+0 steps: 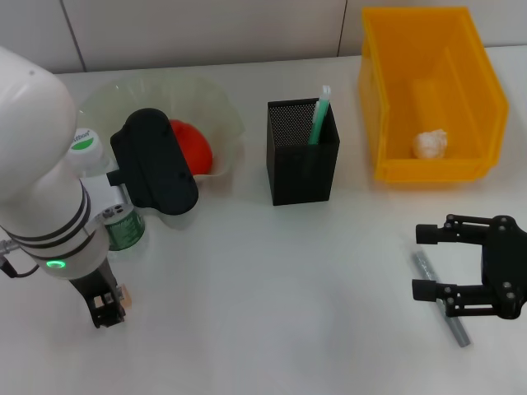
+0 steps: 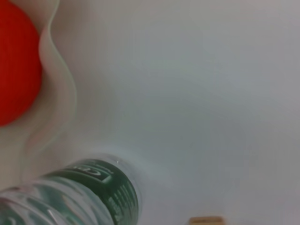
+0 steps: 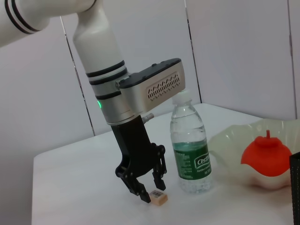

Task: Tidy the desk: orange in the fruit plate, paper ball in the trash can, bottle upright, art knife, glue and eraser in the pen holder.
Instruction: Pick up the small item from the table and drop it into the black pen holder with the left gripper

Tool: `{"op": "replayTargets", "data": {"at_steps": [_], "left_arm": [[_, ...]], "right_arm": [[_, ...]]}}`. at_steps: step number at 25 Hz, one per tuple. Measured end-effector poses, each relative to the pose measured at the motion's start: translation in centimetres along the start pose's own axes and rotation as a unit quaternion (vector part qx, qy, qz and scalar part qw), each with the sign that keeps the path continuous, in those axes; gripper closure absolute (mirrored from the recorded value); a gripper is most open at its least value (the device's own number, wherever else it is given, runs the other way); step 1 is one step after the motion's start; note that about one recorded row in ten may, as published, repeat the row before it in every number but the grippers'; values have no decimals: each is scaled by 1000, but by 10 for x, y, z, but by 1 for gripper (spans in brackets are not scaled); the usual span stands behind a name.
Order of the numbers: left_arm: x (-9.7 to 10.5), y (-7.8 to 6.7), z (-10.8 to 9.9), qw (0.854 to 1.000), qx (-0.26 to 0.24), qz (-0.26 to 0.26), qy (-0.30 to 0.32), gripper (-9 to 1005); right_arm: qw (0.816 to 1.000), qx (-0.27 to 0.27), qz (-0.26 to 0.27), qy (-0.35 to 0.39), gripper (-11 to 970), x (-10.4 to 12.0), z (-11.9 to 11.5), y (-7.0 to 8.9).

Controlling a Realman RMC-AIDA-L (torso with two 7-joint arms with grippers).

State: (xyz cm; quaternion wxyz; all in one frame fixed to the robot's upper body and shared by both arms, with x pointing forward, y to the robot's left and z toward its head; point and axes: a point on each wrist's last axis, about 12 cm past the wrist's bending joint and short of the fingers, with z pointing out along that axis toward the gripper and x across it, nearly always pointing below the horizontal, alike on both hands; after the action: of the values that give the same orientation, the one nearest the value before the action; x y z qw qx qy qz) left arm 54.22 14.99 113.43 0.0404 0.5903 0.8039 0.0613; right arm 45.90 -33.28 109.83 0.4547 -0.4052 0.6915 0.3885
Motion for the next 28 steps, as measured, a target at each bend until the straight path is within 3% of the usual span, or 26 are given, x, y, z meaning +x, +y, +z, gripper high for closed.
{"op": "replayTargets", "data": {"at_steps": [28], "left_arm": [[0, 2, 7, 1000, -3, 6, 10, 618]], "right_arm": [[1000, 2, 1, -1, 232, -1, -1, -1]]}}
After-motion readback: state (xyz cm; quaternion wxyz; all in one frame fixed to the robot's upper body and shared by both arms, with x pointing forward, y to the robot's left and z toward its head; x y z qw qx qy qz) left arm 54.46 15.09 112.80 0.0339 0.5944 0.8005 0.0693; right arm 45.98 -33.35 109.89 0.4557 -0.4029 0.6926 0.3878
